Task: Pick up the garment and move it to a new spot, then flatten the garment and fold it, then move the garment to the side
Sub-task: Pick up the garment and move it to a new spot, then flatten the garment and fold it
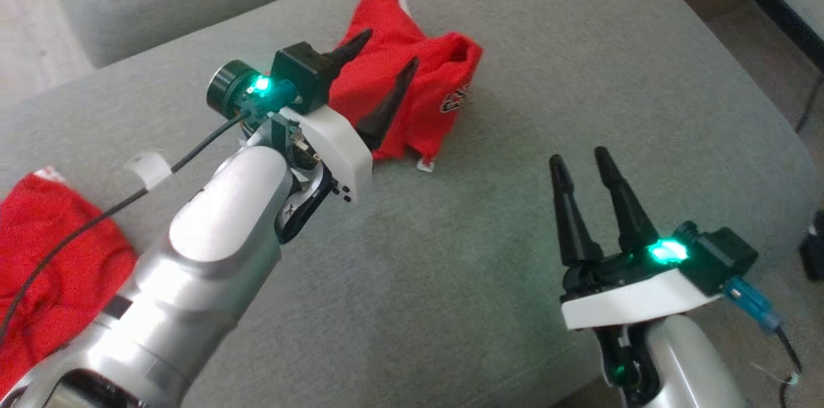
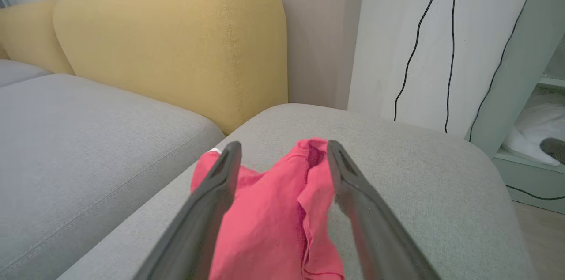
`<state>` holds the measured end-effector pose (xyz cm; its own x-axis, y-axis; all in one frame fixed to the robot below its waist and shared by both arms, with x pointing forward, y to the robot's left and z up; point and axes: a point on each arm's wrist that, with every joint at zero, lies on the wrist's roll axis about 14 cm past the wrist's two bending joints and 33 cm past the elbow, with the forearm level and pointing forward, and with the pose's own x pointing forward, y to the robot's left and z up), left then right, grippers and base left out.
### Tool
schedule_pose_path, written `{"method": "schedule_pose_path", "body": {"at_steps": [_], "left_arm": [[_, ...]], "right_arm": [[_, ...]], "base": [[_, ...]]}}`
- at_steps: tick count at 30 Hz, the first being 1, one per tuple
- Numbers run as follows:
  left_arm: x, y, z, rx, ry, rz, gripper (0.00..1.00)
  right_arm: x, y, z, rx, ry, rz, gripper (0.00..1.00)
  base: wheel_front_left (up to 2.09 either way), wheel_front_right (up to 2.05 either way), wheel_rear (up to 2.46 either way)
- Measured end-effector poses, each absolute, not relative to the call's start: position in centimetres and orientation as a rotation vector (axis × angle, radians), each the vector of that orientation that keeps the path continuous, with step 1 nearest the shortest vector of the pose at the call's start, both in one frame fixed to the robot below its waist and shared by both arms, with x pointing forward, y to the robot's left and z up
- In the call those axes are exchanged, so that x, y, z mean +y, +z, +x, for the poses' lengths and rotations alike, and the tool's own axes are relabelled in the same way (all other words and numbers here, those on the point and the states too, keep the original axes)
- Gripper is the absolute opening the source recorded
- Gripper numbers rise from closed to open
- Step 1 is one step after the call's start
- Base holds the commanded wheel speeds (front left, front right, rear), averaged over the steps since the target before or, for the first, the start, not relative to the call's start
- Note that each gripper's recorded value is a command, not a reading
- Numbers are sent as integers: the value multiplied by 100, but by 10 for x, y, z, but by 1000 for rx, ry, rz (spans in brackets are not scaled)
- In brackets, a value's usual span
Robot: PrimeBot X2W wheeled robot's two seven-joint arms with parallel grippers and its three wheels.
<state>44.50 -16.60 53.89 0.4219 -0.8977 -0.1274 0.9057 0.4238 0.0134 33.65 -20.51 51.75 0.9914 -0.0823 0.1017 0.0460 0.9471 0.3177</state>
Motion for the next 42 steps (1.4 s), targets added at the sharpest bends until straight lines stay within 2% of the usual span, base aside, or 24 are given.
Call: {"method": "schedule_pose_path", "body": {"at_steps": [9, 19, 26, 29, 34, 42], "left_arm": [[-110, 564, 453, 29, -1016, 77, 100], [21, 569, 462, -77, -599, -20, 100], [94, 506, 411, 41, -315, -158, 100], [101, 490, 390, 80, -276, -197, 100], [107, 500, 388, 44, -245, -222, 100], [105, 492, 389, 58, -248, -224, 100]], "right_arm": [[-195, 525, 350, -139, -15, 311, 100], [-168, 519, 363, -117, 73, 288, 100], [-147, 512, 368, -87, 139, 268, 100], [-141, 508, 371, -74, 154, 264, 100], [-144, 499, 377, -47, 145, 235, 100], [-165, 440, 389, 138, 69, 187, 100]], "base": [[0, 0, 0], [0, 0, 0], [0, 0, 0], [0, 0, 0], [0, 0, 0], [0, 0, 0]]}}
